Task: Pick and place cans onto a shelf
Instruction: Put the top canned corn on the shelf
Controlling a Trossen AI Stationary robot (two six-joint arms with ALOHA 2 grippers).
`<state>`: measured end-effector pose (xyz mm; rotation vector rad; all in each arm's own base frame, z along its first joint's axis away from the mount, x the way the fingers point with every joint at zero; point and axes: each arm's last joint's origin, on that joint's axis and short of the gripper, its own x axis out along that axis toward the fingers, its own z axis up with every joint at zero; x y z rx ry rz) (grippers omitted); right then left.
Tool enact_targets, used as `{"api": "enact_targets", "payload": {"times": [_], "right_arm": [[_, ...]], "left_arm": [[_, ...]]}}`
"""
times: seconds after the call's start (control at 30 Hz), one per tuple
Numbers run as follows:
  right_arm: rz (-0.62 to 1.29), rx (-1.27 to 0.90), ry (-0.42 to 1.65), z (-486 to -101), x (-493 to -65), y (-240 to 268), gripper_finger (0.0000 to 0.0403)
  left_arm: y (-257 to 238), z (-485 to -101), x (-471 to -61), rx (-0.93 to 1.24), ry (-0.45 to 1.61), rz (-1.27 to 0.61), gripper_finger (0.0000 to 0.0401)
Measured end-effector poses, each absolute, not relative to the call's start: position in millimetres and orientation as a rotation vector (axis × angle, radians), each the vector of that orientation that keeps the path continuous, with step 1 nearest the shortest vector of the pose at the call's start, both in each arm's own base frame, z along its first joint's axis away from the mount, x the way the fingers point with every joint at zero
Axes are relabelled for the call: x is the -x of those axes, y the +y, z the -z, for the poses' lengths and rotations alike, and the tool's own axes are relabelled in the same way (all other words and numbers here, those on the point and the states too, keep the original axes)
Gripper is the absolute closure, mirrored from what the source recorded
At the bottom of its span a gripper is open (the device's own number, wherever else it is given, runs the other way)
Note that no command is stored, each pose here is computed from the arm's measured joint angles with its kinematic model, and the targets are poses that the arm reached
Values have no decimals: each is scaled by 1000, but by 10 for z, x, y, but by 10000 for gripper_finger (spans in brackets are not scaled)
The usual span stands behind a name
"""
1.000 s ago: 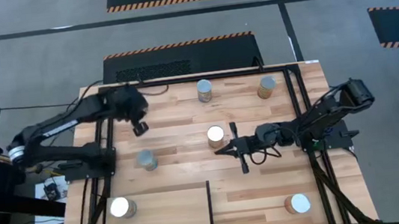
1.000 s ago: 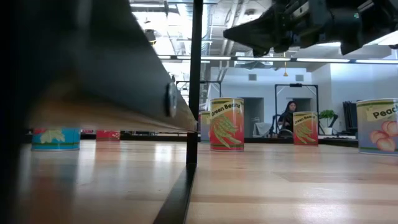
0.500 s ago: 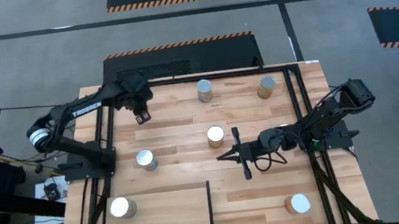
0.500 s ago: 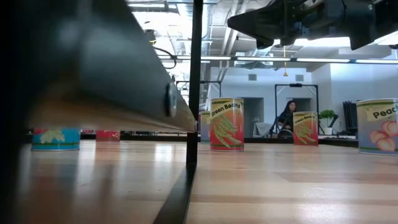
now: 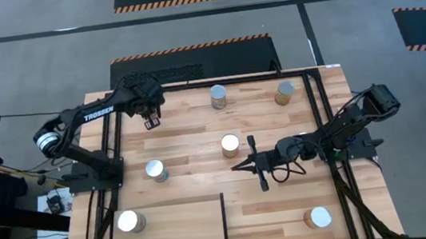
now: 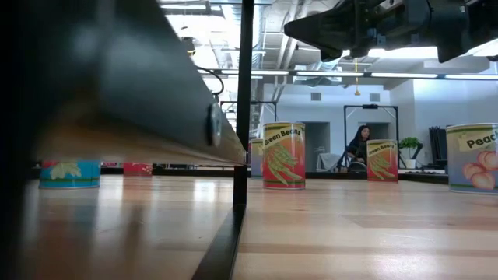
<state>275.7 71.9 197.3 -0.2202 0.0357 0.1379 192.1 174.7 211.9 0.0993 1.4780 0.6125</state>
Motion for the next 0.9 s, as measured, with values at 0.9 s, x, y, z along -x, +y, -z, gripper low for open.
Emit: {"api": "enact_targets", "payload": {"times": [0.9], "right_arm": [[-137, 214, 35, -1975, -2757, 718, 399]], "left_arm": [[-314, -3601, -1957, -34, 1090, -212, 401]]}}
